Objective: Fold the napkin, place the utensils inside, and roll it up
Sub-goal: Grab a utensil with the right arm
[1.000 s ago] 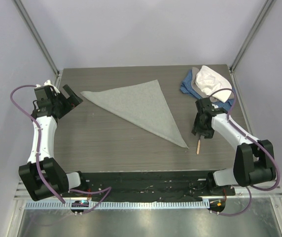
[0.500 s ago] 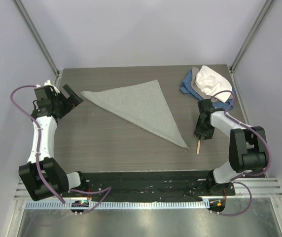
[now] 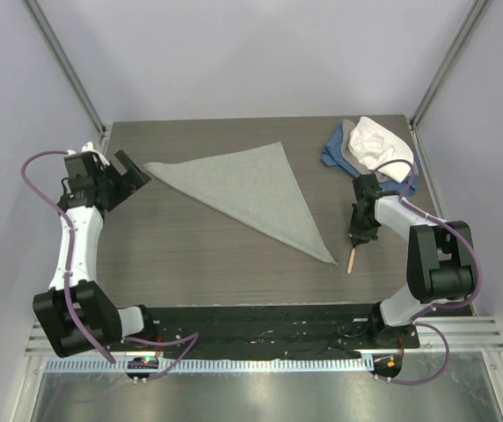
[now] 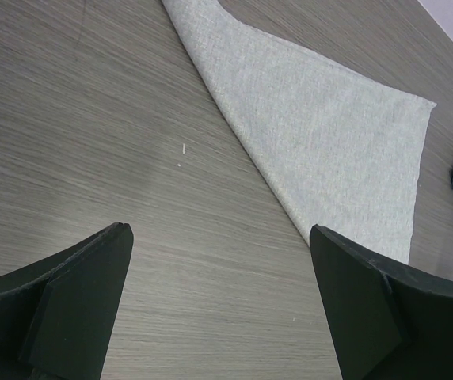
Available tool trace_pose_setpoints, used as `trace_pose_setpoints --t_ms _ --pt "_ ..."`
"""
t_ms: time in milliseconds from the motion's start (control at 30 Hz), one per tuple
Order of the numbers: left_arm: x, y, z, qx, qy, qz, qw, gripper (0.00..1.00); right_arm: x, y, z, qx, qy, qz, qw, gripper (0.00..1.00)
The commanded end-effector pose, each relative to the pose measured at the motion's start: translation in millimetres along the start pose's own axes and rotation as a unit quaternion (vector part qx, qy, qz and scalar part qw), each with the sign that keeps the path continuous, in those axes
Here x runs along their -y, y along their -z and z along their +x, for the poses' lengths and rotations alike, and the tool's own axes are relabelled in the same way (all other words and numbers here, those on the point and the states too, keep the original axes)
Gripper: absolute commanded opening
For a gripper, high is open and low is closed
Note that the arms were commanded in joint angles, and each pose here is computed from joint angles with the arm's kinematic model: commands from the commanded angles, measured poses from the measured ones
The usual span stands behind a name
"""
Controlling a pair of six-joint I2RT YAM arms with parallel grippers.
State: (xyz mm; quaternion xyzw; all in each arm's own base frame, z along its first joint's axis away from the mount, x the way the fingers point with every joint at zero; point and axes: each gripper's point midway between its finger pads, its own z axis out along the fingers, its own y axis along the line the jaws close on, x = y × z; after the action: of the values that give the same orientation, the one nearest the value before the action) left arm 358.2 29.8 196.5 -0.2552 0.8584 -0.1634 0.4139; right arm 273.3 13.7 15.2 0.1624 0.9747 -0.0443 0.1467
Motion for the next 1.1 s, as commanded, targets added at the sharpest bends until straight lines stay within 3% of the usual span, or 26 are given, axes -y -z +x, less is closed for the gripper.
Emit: trace_pose_setpoints --t_ms 0,300,433,567,733,800,1067 --pt "24 -1 -10 0.014 -0.018 0.023 0.999 1.0 -8 -7 -10 0.006 0.007 -0.017 1.0 0.01" --pt "84 19 -30 0.034 -0.015 0.095 0.995 1.0 -11 41 -46 0.051 0.019 -0.022 0.998 0.01" --pt "86 14 -37 0.033 -0.026 0.091 0.995 1.0 -50 75 -81 0.104 0.049 -0.088 0.989 0.01" --pt "81 13 -32 0.026 -0.033 0.085 0.996 1.0 -93 86 -105 0.13 0.128 -0.12 0.976 0.01" --pt "67 5 -27 0.025 -0.044 0.055 0.997 1.0 -183 111 -131 0.188 0.248 -0.179 0.933 0.01" --pt "61 2 -25 0.022 -0.048 0.046 0.998 1.0 -210 101 -133 0.189 0.292 -0.179 0.92 0.01" --pt "57 -7 -14 0.004 -0.048 0.049 0.998 1.0 -324 102 -140 0.234 0.393 -0.261 0.85 0.01"
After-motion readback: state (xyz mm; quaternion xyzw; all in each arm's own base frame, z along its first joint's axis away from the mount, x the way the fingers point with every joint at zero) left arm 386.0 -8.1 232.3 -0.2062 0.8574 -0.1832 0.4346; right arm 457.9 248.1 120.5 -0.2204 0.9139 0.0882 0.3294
